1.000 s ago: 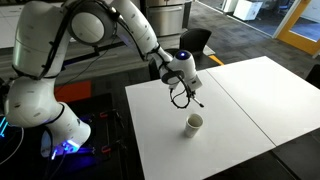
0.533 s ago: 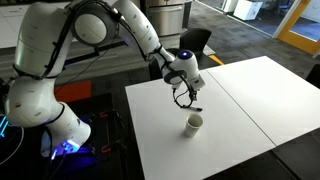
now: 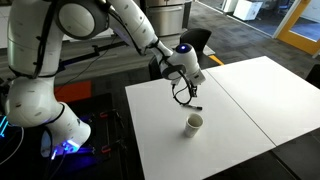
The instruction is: Take the pen out of the cup and put it on the table
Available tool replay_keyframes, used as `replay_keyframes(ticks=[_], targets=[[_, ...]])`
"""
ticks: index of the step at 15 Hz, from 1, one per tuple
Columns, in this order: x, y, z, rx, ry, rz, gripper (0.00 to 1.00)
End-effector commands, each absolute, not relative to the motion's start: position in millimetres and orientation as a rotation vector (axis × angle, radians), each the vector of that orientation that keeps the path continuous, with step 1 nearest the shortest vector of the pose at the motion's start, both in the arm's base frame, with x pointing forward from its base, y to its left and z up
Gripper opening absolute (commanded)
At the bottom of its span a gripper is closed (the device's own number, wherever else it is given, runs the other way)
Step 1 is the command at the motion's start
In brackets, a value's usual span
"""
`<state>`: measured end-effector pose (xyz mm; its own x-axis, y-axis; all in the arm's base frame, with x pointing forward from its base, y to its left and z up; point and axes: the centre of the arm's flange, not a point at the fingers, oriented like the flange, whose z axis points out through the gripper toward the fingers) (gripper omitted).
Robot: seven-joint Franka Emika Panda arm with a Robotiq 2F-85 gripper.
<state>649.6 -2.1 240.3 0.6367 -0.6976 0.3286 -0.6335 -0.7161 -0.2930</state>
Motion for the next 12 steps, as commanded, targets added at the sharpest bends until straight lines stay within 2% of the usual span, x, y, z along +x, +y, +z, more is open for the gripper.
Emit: replay_keyframes(ticks=[1,11,12], targets=[[616.8,2.5,269.3,-2.67,1.128,-0.638,1.0],[562.1,3.1,304.1,-2.637,1.111,-0.622,1.0],[586.8,2.4,290.4,-2.669,1.107,-0.609,1.0]])
